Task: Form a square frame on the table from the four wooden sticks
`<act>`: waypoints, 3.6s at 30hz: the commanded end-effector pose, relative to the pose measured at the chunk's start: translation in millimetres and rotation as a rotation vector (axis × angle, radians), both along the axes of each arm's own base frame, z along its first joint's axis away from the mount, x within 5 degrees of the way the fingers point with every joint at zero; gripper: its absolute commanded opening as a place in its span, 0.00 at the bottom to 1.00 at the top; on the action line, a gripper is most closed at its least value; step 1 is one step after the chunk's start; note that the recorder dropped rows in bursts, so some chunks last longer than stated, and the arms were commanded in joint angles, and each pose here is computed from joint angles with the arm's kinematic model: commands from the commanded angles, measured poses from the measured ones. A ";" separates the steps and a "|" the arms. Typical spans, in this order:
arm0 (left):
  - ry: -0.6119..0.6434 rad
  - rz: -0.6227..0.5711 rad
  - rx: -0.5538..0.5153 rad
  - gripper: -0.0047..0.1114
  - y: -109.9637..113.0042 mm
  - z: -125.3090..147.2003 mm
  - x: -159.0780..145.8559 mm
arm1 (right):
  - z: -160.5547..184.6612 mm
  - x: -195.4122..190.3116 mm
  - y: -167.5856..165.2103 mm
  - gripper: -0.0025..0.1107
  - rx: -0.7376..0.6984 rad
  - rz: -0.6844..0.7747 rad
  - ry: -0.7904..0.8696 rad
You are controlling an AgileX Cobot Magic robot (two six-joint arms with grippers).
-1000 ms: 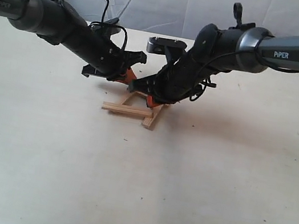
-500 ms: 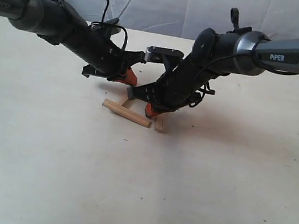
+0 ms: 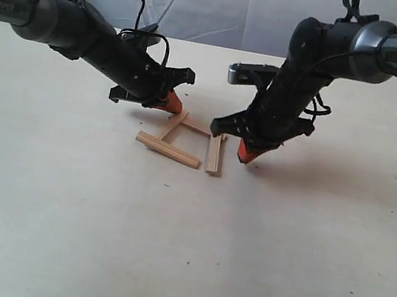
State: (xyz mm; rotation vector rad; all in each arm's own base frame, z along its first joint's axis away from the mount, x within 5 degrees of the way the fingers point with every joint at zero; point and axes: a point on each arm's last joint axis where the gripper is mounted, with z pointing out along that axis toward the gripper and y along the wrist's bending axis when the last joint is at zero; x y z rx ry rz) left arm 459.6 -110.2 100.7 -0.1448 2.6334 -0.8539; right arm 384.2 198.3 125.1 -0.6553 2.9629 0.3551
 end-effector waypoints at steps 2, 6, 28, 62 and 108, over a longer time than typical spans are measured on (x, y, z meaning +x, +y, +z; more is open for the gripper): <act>0.071 -0.058 0.037 0.04 0.0 -24.6 -9.1 | -18.2 -9.6 9.5 0.01 -0.024 0.022 0.076; 0.071 -0.058 0.037 0.04 0.0 -24.6 -9.1 | -19.5 -14.4 22.4 0.01 0.019 0.038 0.078; 0.071 -0.058 0.037 0.04 0.0 -24.6 -9.1 | -15.8 -14.0 35.2 0.01 0.146 -0.007 0.076; 0.087 -0.107 0.204 0.04 58.0 79.5 -60.5 | -17.4 -12.1 28.3 0.01 0.064 0.034 0.043; 0.034 -0.074 0.302 0.04 24.5 40.6 -68.2 | -16.0 -12.6 32.1 0.01 0.108 0.001 0.058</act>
